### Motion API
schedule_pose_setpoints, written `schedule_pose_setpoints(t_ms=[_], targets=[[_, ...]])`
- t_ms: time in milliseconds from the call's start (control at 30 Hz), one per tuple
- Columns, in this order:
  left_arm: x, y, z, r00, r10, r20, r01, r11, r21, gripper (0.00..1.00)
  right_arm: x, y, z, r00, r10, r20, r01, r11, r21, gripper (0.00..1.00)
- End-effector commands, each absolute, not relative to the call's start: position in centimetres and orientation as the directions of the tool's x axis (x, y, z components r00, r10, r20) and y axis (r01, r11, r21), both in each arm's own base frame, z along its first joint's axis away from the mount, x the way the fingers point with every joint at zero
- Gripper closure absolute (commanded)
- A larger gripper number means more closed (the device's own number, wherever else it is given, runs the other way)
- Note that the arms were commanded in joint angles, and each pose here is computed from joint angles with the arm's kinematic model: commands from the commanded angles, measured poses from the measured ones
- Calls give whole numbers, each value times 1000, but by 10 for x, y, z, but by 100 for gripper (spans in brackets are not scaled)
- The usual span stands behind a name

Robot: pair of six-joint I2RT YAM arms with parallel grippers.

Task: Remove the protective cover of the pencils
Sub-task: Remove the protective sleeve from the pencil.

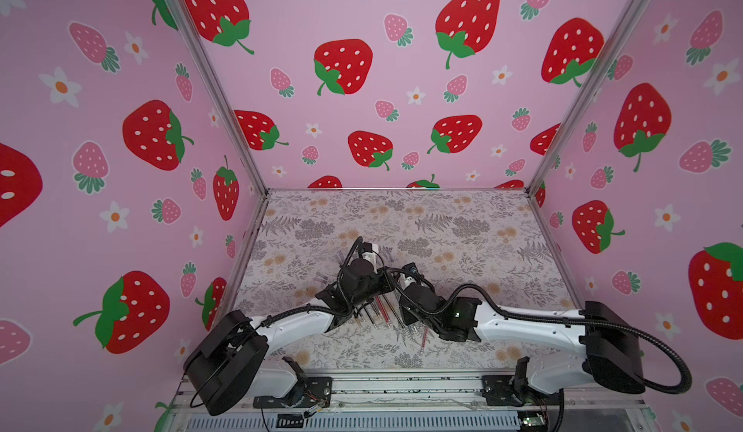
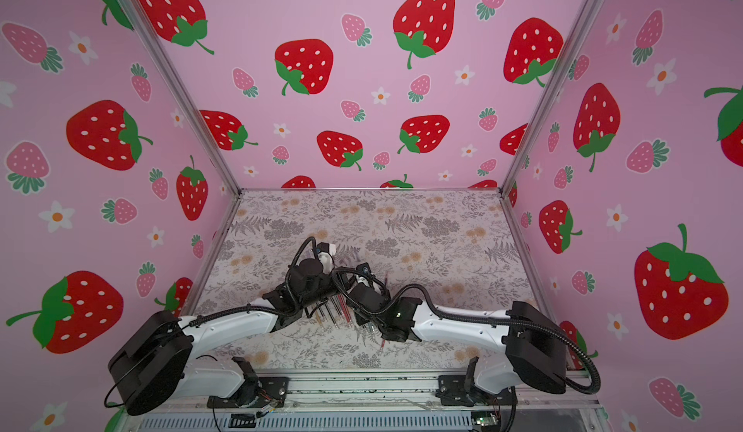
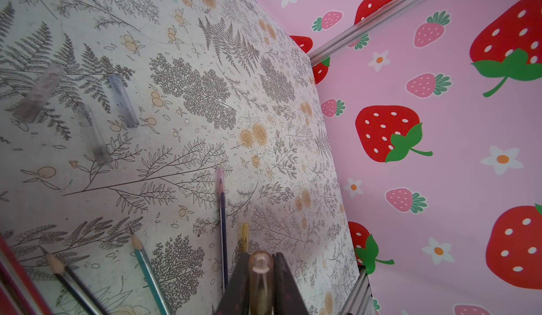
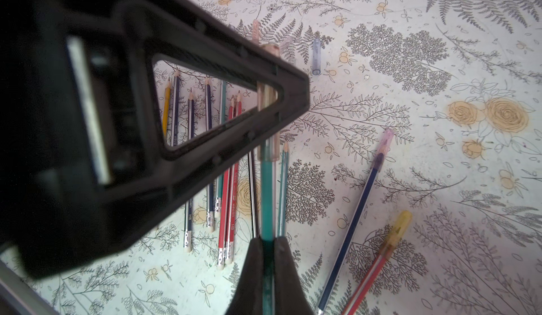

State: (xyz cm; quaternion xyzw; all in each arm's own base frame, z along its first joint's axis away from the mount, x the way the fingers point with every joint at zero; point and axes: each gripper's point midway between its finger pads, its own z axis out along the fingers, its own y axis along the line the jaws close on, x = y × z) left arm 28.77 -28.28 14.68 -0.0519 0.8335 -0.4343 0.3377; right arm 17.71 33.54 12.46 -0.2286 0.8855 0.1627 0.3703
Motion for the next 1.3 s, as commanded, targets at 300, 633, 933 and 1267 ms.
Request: schedule_pose_setpoints(t_ms=[300,633,933,1267], targets=[[294,-288,159,-748,-408,-523,216,594,-774,97,178,332,131,-606,-261,-751,-509,853,114,82],[294,-288,160,-754,-407,-516,207,598,-774,100,181,329,124,-605,-260,-752,-487,869,91,66],[293,-284,162,-747,-415,-520,206,599,-774,100,179,339,115,-612,-284,-738,-508,856,93,72],[293,-279,163,-738,-429,-521,190,608,-771,100,177,341,119,-605,-281,-745,-527,843,110,100]])
